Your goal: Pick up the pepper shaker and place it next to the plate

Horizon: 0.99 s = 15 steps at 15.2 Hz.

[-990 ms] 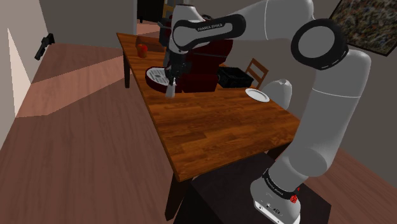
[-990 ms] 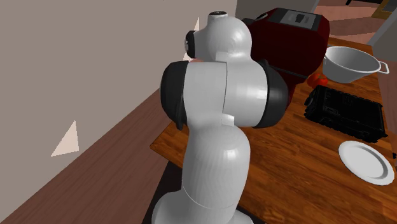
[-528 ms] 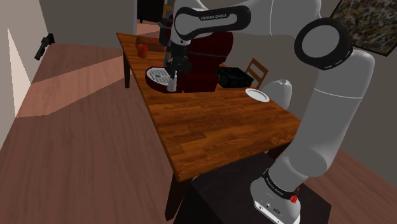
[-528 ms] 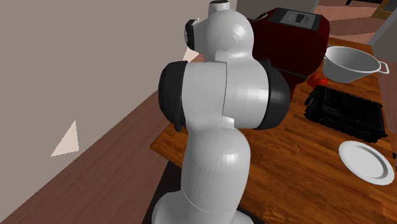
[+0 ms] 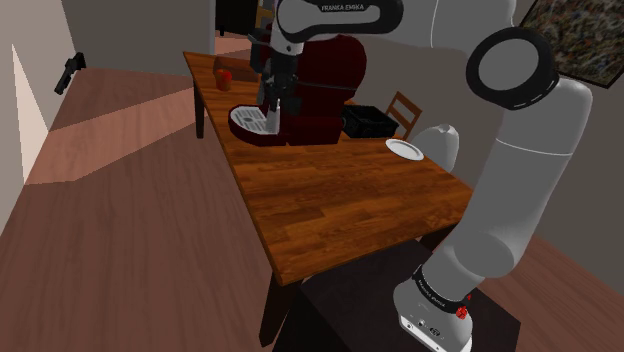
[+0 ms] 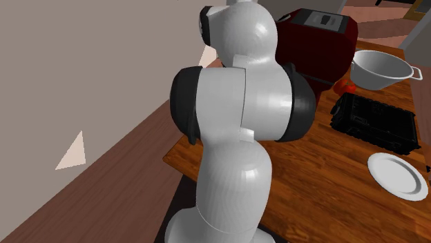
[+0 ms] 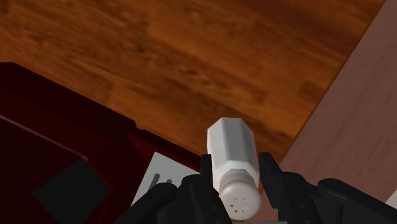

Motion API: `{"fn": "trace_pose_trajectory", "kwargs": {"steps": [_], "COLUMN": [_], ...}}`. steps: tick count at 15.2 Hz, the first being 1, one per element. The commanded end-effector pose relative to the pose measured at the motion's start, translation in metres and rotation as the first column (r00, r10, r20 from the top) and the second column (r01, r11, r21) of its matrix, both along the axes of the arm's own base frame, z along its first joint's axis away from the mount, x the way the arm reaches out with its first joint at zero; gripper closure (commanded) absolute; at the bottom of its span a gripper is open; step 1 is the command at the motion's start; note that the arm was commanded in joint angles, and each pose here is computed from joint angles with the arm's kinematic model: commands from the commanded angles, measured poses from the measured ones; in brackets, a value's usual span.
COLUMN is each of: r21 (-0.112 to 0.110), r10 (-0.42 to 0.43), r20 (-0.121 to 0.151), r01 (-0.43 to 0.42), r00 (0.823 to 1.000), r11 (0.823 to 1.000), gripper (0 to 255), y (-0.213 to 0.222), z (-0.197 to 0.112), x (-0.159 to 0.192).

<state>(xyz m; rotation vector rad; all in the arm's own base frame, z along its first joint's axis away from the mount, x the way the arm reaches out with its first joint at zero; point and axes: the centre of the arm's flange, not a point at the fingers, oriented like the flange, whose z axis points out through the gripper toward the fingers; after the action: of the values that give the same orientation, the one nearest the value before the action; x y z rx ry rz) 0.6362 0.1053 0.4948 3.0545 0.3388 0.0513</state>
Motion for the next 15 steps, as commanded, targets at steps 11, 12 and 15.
{"fn": "trace_pose_trajectory", "kwargs": {"steps": [11, 12, 15], "r21": [0.0, 0.0, 0.0], "r10": [0.0, 0.0, 0.0], "r20": [0.0, 0.0, 0.0], "r01": [0.0, 0.0, 0.0], "r00": [1.0, 1.0, 1.0], "r11": [1.0, 1.0, 1.0], "gripper": [255, 255, 255], "y": [-0.023, -0.035, -0.071], "z": [0.049, 0.049, 0.049], "x": [-0.01, -0.016, -0.033]}}
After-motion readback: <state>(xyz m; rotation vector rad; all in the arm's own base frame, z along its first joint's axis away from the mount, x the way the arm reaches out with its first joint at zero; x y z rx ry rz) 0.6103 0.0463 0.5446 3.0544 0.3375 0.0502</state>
